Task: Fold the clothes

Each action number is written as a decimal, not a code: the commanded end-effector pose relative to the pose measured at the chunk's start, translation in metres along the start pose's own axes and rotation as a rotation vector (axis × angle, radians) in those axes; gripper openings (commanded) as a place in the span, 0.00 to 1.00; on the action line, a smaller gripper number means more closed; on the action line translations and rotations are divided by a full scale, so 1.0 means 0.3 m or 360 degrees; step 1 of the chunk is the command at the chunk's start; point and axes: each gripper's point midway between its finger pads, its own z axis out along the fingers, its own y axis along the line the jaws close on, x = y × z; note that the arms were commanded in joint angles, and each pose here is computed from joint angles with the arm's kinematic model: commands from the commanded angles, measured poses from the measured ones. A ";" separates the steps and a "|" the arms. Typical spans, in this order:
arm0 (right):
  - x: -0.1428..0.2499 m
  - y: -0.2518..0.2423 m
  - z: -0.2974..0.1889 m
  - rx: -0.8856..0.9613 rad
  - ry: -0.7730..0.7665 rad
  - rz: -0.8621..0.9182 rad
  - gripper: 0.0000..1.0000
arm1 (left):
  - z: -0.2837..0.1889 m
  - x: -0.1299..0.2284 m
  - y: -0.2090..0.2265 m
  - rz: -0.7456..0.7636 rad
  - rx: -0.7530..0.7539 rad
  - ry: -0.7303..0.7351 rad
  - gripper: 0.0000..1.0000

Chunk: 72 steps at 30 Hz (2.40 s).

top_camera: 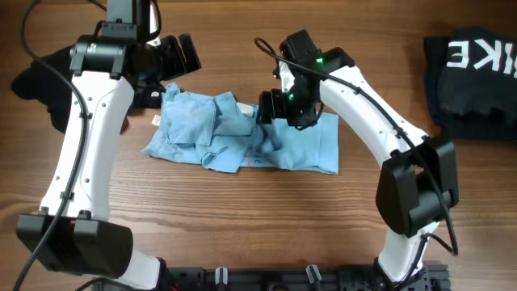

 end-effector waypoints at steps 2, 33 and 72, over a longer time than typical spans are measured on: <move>0.052 -0.073 0.005 0.0189 0.0101 0.0058 0.70 | -0.043 -0.013 -0.016 0.0029 0.0037 -0.0041 1.00; 0.038 -0.121 0.032 -0.0010 0.0122 -0.0128 0.81 | 0.229 0.261 0.339 0.0132 0.0037 0.0419 0.98; -0.015 -0.198 -0.056 -0.0014 0.0057 -0.0055 0.78 | 0.569 0.408 0.427 0.0237 0.0352 0.0736 0.89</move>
